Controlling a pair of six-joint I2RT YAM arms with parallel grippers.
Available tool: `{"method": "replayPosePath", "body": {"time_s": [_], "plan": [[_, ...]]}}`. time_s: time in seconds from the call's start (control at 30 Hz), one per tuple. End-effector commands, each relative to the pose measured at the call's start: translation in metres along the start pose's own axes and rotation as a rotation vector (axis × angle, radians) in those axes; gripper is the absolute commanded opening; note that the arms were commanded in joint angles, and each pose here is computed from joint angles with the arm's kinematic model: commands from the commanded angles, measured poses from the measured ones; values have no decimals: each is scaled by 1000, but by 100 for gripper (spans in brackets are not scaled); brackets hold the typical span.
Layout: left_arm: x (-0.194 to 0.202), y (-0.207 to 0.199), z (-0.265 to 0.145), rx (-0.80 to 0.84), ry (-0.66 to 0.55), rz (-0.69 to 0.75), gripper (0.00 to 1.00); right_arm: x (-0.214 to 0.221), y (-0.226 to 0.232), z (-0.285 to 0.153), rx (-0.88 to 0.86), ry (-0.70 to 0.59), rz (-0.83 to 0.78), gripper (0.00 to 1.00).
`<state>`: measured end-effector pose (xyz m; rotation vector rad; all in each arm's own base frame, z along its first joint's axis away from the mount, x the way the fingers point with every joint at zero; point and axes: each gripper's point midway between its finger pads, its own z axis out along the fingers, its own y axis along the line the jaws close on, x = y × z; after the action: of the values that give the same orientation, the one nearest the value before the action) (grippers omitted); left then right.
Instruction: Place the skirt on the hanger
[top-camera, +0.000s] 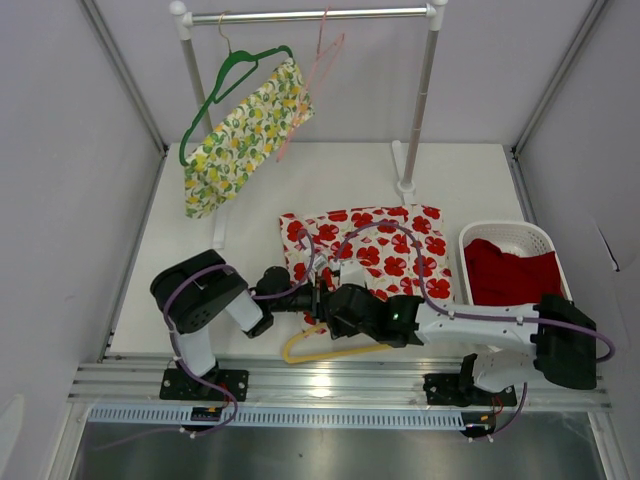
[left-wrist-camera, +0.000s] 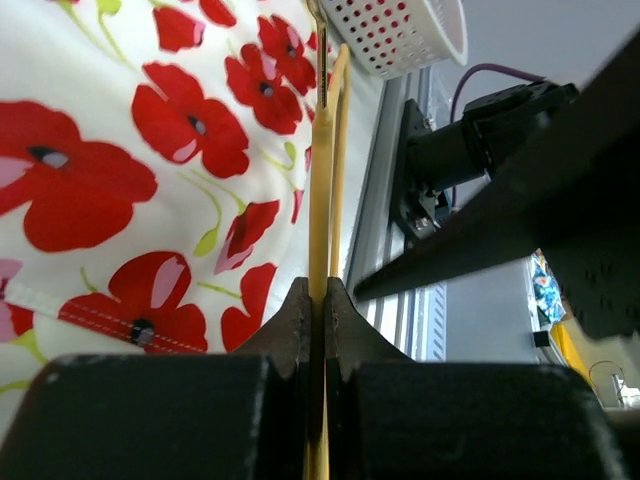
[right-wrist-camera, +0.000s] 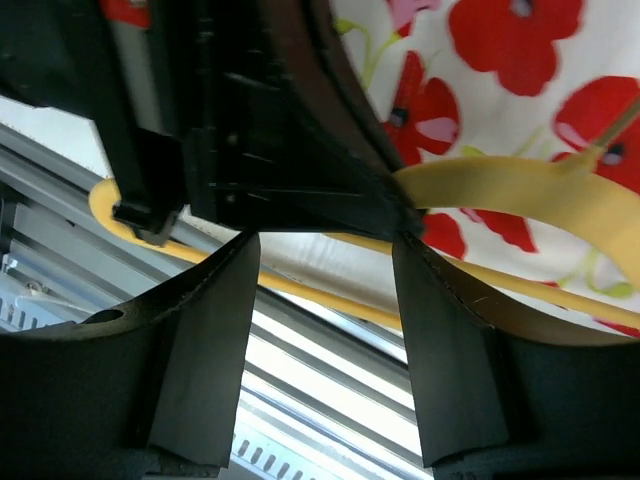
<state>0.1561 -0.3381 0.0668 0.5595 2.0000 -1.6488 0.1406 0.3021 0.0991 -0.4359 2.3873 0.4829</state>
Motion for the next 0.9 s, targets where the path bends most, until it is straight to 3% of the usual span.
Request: {"method": "replayPosePath", "body": {"time_s": [0.0,0.47,0.87], "plan": [[-31,-28,3,129,-141,166,0,-8,37,10,-106,-71,-20,61],[-46,-15,0,112,-147,169,0,19,70,42,-125,-150,-113,57],[-58,-5,7,101,-118,177,0,26,65,62,-62,-163,-138,58]]}}
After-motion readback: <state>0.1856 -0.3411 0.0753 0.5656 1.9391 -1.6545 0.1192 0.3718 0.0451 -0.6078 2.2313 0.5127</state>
